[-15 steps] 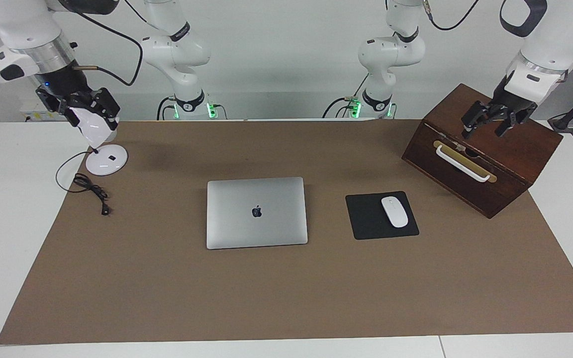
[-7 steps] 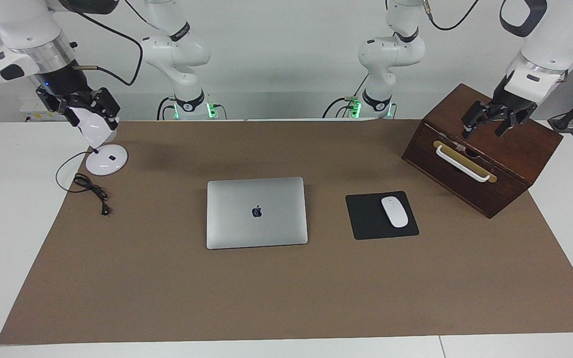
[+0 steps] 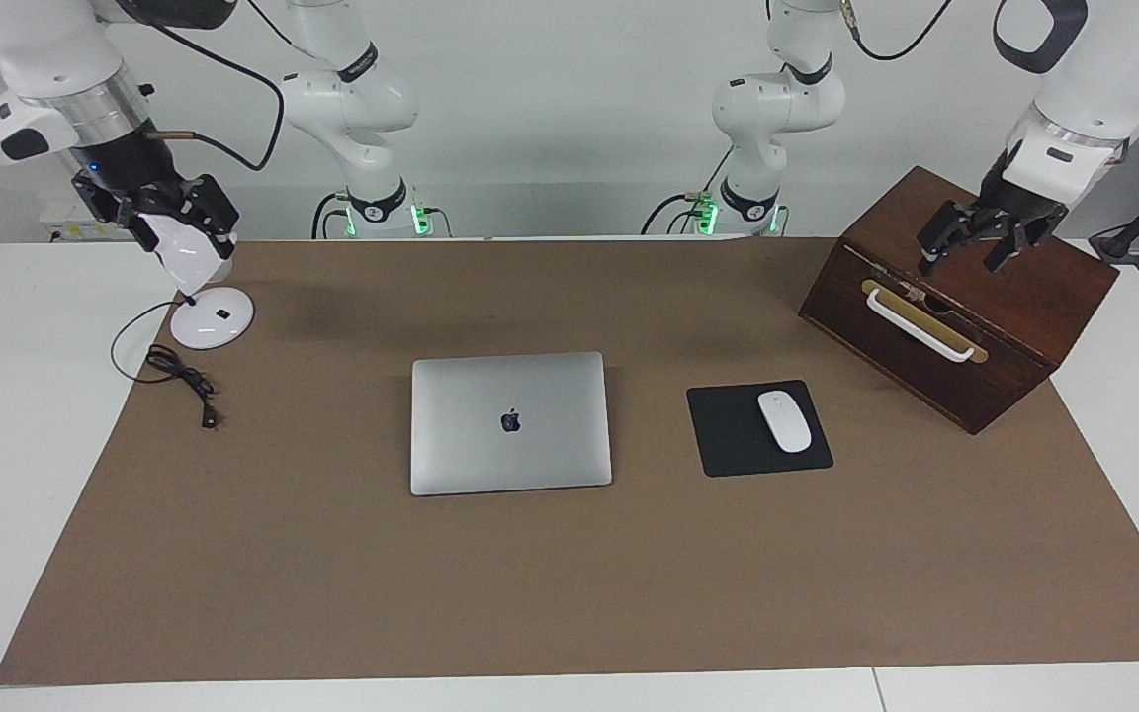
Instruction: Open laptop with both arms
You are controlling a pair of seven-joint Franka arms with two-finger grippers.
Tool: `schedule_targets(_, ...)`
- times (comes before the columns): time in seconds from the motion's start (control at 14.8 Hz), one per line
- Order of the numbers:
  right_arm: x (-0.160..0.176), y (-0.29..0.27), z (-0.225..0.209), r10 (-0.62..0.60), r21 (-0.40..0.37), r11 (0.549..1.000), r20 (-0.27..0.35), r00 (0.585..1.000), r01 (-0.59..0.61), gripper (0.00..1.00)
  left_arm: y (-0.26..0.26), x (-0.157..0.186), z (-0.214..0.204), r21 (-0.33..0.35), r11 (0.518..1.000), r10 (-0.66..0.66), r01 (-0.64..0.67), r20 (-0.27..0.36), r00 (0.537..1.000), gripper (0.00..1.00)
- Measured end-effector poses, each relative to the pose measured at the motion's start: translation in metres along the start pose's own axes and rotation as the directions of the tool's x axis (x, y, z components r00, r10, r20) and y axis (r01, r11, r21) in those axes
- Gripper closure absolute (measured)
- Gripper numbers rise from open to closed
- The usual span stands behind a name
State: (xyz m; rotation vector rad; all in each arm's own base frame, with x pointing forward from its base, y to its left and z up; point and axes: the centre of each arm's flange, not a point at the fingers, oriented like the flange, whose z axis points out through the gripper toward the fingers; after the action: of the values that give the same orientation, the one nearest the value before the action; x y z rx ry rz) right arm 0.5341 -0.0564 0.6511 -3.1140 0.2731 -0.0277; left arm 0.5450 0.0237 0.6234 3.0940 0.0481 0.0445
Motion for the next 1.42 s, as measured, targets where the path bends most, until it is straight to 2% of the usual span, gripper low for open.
schedule_targets(0.34, 0.0, 0.0, 0.0, 0.0, 0.0, 1.0, 0.0, 1.0, 0.0, 0.0, 0.0, 0.0, 0.0, 0.0, 1.0, 0.0, 0.0, 0.0, 1.0, 0.0)
schedule_targets(0.41, 0.0, 0.0, 0.0, 0.0, 0.0, 1.0, 0.0, 1.0, 0.0, 0.0, 0.0, 0.0, 0.0, 0.0, 1.0, 0.0, 0.0, 0.0, 1.0, 0.08)
schedule_targets(0.54, 0.0, 0.0, 0.0, 0.0, 0.0, 1.0, 0.0, 1.0, 0.0, 0.0, 0.0, 0.0, 0.0, 0.0, 1.0, -0.001, 0.001, 0.0, 1.0, 0.35)
schedule_targets(0.95, 0.0, 0.0, 0.0, 0.0, -0.001, 1.0, 0.0, 1.0, 0.0, 0.0, 0.001, 0.0, 0.0, 0.0, 0.999, -0.035, 0.035, -0.003, 0.999, 0.99)
schedule_targets(1.15, 0.0, 0.0, 0.0, 0.001, -0.001, 1.0, 0.0, 1.0, -0.001, 0.0, 0.004, 0.001, 0.0, 0.0, 0.999, -0.036, 0.036, -0.005, 0.999, 0.99)
schedule_targets(1.42, 0.0, 0.001, 0.0, 0.001, -0.002, 1.0, 0.0, 1.0, -0.001, 0.0, 0.014, 0.004, 0.016, -0.001, 1.0, -0.018, 0.018, -0.042, 0.999, 0.99)
